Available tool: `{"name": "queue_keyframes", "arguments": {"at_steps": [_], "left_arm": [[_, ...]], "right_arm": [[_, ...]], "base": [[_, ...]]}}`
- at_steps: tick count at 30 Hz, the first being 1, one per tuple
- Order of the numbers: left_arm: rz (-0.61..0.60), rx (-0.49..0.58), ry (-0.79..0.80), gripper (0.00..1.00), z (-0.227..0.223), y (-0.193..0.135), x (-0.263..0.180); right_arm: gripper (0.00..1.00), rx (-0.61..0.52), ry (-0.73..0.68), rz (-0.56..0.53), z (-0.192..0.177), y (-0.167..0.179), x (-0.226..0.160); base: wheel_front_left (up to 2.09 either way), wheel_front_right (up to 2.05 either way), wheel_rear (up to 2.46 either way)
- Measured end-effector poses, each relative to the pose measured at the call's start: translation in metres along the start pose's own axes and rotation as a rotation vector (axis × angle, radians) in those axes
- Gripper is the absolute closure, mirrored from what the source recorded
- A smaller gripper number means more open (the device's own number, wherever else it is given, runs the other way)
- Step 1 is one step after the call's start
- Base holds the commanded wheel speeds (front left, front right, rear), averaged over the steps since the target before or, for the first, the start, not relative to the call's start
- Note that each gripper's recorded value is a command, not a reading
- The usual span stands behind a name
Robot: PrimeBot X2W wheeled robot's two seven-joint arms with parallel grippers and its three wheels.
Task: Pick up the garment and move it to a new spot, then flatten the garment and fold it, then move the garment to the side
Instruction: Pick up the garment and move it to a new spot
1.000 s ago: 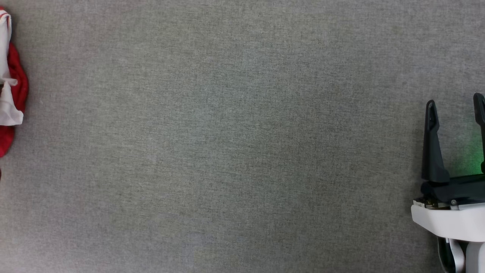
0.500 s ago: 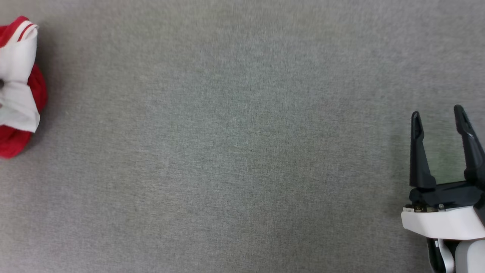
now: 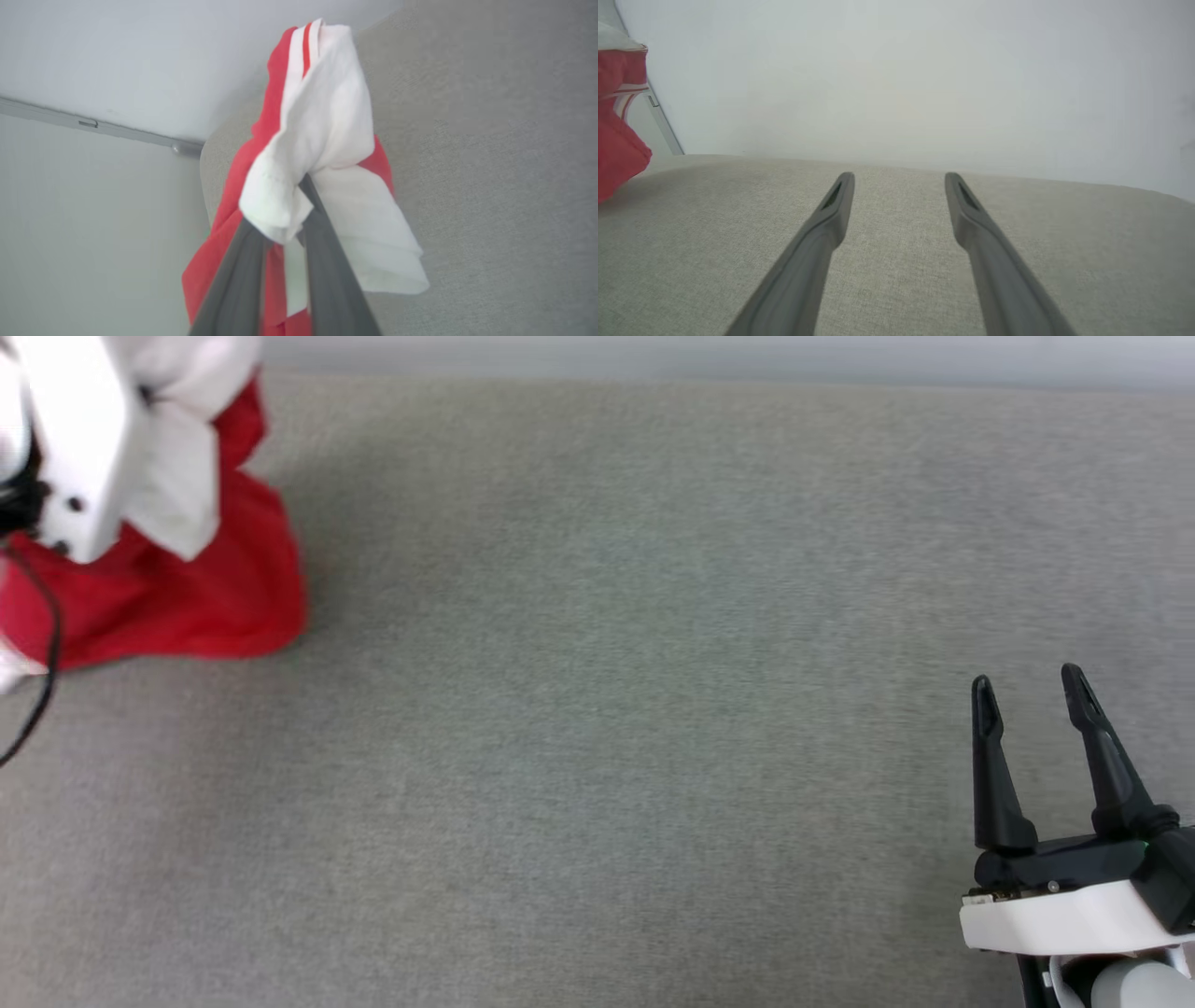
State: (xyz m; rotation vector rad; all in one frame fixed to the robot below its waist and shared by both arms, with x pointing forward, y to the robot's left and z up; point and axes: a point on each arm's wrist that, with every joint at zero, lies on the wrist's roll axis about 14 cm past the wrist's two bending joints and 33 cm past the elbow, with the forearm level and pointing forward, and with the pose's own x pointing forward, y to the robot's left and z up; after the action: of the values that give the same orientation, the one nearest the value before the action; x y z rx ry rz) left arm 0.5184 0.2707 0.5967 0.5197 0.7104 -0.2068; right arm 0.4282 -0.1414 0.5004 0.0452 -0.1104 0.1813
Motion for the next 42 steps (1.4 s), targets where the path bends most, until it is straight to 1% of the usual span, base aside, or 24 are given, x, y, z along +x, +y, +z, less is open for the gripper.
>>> {"name": "queue_keyframes", "arguments": {"at_steps": [6,11,17,21,23,26,29,32,37,40,42], "left_arm": [[-0.130,0.148,-0.155,1.00,0.073,-0.065,-0.012],[-0.281,0.260,-0.267,1.00,0.121,-0.137,-0.023],[-0.457,0.365,-0.382,1.00,0.162,-0.218,-0.039],[-0.584,0.412,-0.415,1.00,0.173,-0.270,-0.041],[-0.643,0.431,-0.410,1.00,0.171,-0.293,-0.034],[-0.720,0.452,-0.360,1.00,0.156,-0.324,-0.013],[-0.796,0.467,-0.281,1.00,0.130,-0.353,0.014],[-0.875,0.477,-0.172,1.00,0.091,-0.382,0.041],[-0.956,0.467,-0.045,1.00,0.041,-0.411,0.071],[-1.006,0.467,-0.003,1.00,0.020,-0.427,0.071],[-1.006,0.470,-0.002,1.00,0.018,-0.428,0.070]], "right_arm": [[0.00,-0.001,-0.011,-0.068,0.013,-0.019,-0.024],[0.00,-0.016,-0.020,-0.142,0.024,-0.039,-0.047],[0.00,-0.043,-0.038,-0.241,0.038,-0.066,-0.076],[0.00,-0.057,-0.035,-0.302,0.041,-0.081,-0.092],[0.00,-0.060,-0.023,-0.326,0.039,-0.088,-0.096],[0.00,-0.058,-0.002,-0.342,0.033,-0.094,-0.094],[0.00,-0.058,0.013,-0.354,0.027,-0.099,-0.089],[0.00,-0.059,0.036,-0.369,0.020,-0.105,-0.086],[0.00,-0.066,0.077,-0.390,0.007,-0.113,-0.085],[0.00,-0.072,0.089,-0.396,0.004,-0.116,-0.084],[0.00,-0.070,0.089,-0.393,0.003,-0.115,-0.083]], "base": [[0.00,0.00,0.00],[0.00,0.00,0.00],[0.00,0.00,0.00],[0.00,0.00,0.00],[0.00,0.00,0.00],[0.00,0.00,0.00],[0.00,0.00,0.00],[0.00,0.00,0.00],[0.00,0.00,0.00],[0.00,0.00,0.00],[0.00,0.00,0.00]]}}
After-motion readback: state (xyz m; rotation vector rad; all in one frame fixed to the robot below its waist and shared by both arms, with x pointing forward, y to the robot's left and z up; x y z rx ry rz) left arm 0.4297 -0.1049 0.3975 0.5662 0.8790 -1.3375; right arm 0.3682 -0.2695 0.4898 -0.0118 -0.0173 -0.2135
